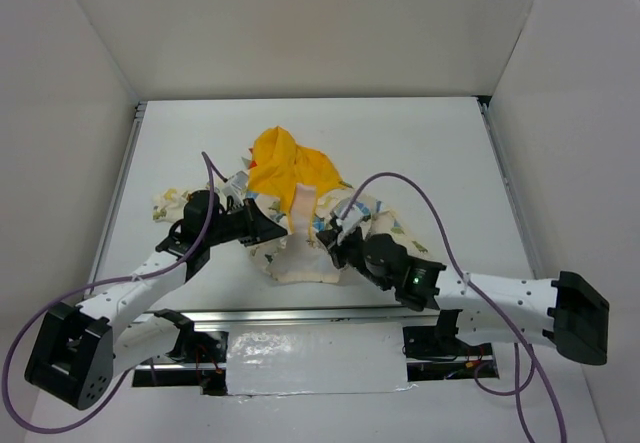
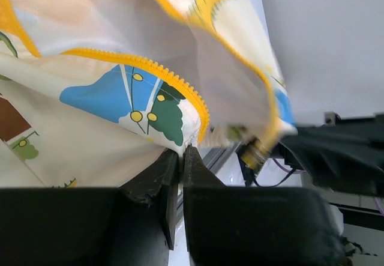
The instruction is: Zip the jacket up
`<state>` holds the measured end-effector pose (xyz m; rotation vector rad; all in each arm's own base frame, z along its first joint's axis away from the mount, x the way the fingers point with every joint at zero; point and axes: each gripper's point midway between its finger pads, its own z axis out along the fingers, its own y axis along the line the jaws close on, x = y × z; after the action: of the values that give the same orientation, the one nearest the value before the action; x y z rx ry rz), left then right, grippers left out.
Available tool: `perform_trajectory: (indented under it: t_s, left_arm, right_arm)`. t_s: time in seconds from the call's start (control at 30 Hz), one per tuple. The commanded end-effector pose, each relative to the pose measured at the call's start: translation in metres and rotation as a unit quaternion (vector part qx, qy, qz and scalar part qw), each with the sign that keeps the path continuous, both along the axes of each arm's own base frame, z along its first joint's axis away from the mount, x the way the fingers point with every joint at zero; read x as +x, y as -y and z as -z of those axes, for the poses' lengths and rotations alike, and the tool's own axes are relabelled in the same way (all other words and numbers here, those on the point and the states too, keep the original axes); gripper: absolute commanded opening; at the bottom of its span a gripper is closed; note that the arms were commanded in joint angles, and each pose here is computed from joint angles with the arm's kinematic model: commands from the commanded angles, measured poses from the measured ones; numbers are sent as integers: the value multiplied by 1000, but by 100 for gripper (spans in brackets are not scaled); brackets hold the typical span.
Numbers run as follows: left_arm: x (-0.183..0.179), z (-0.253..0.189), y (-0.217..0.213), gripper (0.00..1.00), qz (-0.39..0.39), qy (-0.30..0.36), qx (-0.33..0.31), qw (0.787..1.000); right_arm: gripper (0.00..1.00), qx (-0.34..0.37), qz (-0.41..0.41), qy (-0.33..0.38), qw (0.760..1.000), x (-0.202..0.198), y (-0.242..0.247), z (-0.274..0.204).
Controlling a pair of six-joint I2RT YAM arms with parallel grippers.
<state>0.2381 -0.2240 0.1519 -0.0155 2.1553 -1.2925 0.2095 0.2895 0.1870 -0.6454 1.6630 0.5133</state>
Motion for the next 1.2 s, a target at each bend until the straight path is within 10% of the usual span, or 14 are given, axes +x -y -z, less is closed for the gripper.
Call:
perform_trajectory:
  t_s: [0.0, 0.07, 0.13, 0.2, 0.27, 0.3, 0.37, 0.47, 0.63, 1.17]
  left_arm:
    - [11, -25, -1, 0, -7, 56, 9, 998]
    - [11, -28, -2, 0, -11, 60, 10, 998]
    - [12, -30, -2, 0, -17, 62, 10, 998]
    - [14, -30, -3, 0, -21, 68, 17, 997]
    - [16, -27, -6, 0, -31, 63, 27, 997]
    - [16, -27, -6, 0, -32, 62, 28, 997]
    - [16, -30, -3, 0, -28, 65, 25, 997]
    - [13, -35, -1, 0, -20, 68, 24, 997]
    - [3, -46, 1, 0, 1, 100, 11, 995]
    - [-20, -85, 13, 0, 55, 198, -74, 976]
  right_arm:
    - [0, 164, -116, 106, 974, -41, -8, -76]
    - [0, 45, 9, 70, 997, 2, -4, -30]
    - [0, -101, 302, 83, 944, 58, 50, -7]
    - [0, -83, 360, 111, 923, 57, 61, -31]
    - [0, 87, 255, 3, 963, 46, 39, -48]
    - [0, 153, 56, -44, 986, 15, -12, -61]
    - [0, 177, -93, 22, 980, -21, -23, -92]
    - [0, 55, 96, -7, 994, 24, -4, -61]
    - [0, 135, -96, -17, 986, -29, -24, -72]
    - [0, 242, -78, -62, 965, -30, -25, -49]
